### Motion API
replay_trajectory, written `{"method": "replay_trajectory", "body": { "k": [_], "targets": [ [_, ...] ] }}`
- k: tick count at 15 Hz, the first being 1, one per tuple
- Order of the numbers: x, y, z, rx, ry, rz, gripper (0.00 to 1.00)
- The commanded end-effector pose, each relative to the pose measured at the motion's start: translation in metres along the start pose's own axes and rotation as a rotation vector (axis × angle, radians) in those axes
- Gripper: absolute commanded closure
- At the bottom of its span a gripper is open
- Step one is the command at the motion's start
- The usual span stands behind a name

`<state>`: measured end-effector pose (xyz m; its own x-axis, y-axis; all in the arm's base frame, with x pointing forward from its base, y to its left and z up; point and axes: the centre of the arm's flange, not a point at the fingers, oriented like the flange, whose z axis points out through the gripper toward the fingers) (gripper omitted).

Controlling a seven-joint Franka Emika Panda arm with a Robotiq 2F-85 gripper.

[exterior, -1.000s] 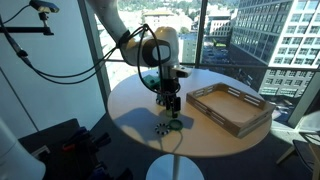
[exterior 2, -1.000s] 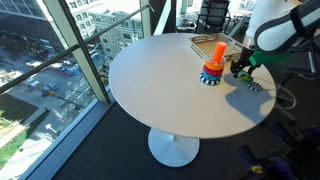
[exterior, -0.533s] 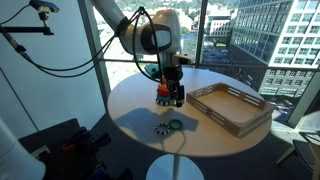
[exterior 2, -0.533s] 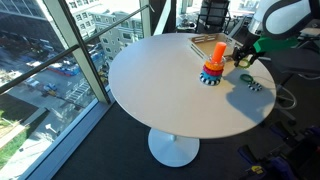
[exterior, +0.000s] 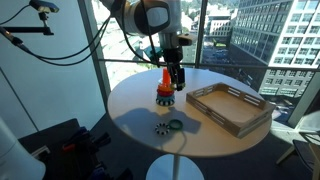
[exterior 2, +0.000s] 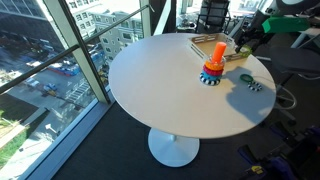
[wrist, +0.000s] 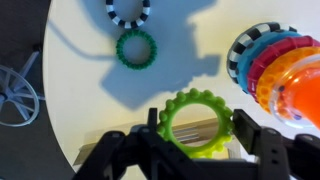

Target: Pick up the light green ring and put it on the rings stacking stand

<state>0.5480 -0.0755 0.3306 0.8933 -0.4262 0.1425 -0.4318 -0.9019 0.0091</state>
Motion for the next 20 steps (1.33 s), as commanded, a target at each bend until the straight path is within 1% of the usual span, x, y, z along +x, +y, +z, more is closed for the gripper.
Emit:
{"method": "replay_trajectory", "body": {
  "k": [1,5,9,14,20],
  "targets": [
    [-0.002,0.000,-0.034,0.062,-0.019,-0.024,0.50],
    [-0.004,-0.007,-0.059,0.120,-0.018,-0.046,0.50],
    [-0.001,-0.019,-0.072,0.158,-0.022,-0.055,0.50],
    [0.007,-0.036,-0.075,0.192,-0.053,-0.050,0.50],
    [0.019,-0.057,-0.065,0.192,-0.097,-0.051,0.50]
  ]
}}
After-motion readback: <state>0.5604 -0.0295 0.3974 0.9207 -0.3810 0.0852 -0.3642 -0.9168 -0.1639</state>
